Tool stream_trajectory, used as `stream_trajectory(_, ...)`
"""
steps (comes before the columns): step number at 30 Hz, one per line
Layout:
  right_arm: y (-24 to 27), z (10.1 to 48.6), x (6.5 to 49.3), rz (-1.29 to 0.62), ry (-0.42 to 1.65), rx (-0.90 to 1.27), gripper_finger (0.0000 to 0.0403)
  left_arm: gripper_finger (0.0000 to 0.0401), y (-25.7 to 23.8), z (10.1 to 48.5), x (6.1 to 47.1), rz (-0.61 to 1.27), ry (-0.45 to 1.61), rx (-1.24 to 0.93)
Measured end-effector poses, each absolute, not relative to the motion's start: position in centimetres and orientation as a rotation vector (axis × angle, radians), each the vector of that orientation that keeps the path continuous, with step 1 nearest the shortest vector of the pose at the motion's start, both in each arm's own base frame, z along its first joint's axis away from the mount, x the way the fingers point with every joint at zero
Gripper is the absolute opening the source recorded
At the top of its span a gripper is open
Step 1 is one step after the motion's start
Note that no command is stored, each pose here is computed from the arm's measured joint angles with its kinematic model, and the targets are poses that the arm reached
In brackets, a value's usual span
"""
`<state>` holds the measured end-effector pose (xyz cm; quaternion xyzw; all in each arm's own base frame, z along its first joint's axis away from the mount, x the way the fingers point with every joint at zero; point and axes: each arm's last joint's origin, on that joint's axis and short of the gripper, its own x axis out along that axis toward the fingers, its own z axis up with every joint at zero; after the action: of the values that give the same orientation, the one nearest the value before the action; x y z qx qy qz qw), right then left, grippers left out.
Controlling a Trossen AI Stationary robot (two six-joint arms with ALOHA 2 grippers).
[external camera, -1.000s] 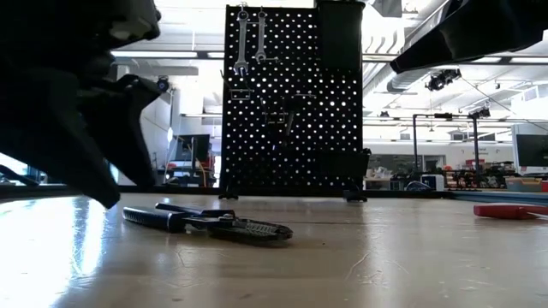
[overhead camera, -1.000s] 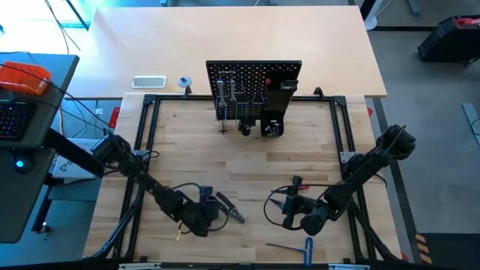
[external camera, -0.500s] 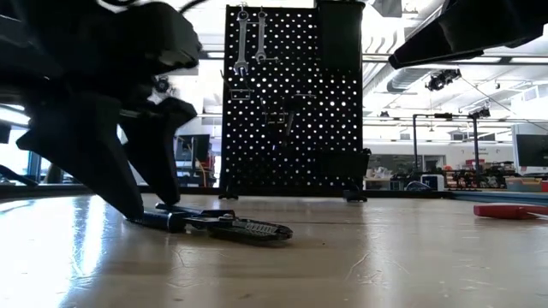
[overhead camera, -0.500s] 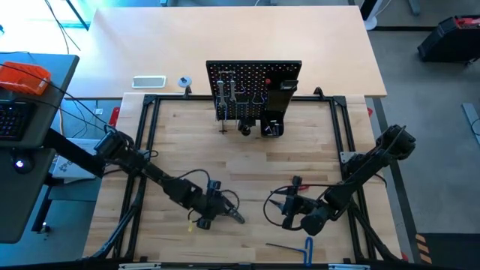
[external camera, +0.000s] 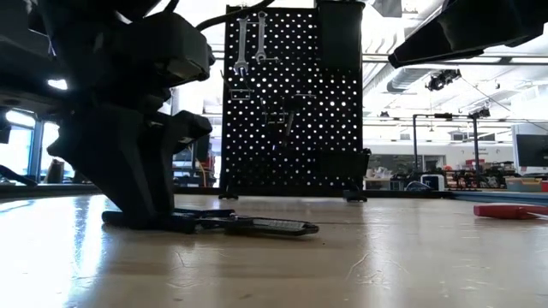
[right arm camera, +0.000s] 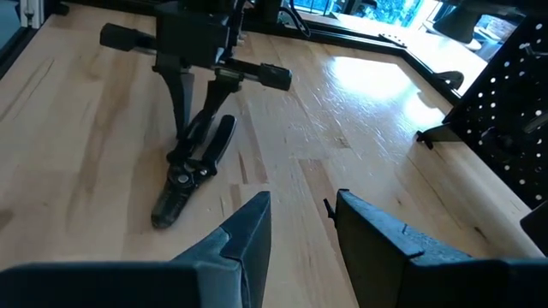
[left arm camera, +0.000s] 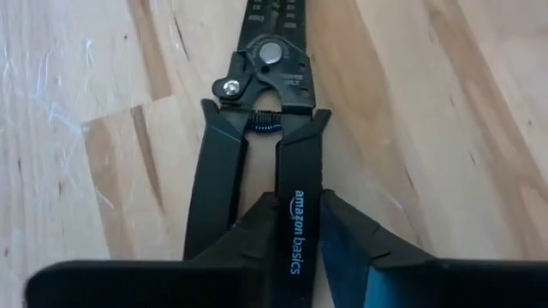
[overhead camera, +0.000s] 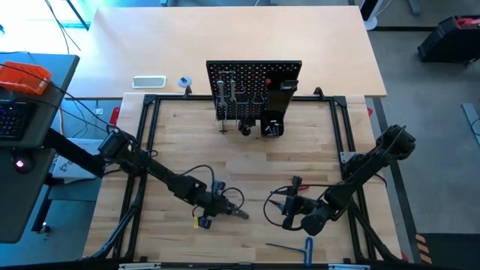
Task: Hang tools onto peg board
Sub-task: Hang the black wire cutter onto the peg board
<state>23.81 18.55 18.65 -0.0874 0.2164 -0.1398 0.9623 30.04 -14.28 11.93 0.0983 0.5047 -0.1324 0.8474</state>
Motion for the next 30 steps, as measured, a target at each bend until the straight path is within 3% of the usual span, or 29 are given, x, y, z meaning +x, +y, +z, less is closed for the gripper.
stream_trajectory(7,18.6,18.7,23.8,-0.284,0.438,-0.174,0.0126,0.0046,-14.4,12.4,30.4,-0.271,0.993,0.228)
stream_trajectory(20,18.7,18.6,23.8,-0.268,0.444,-0.167,0.0126,0.0003,-13.5,14.6,30.1,-0.034,0.909,0.291)
stream_trajectory(30,18.8,18.6,23.8,-0.234,0.457,-0.143,0.0126,0.0014,-13.2,14.4,29.8,-0.158,0.992,0.244)
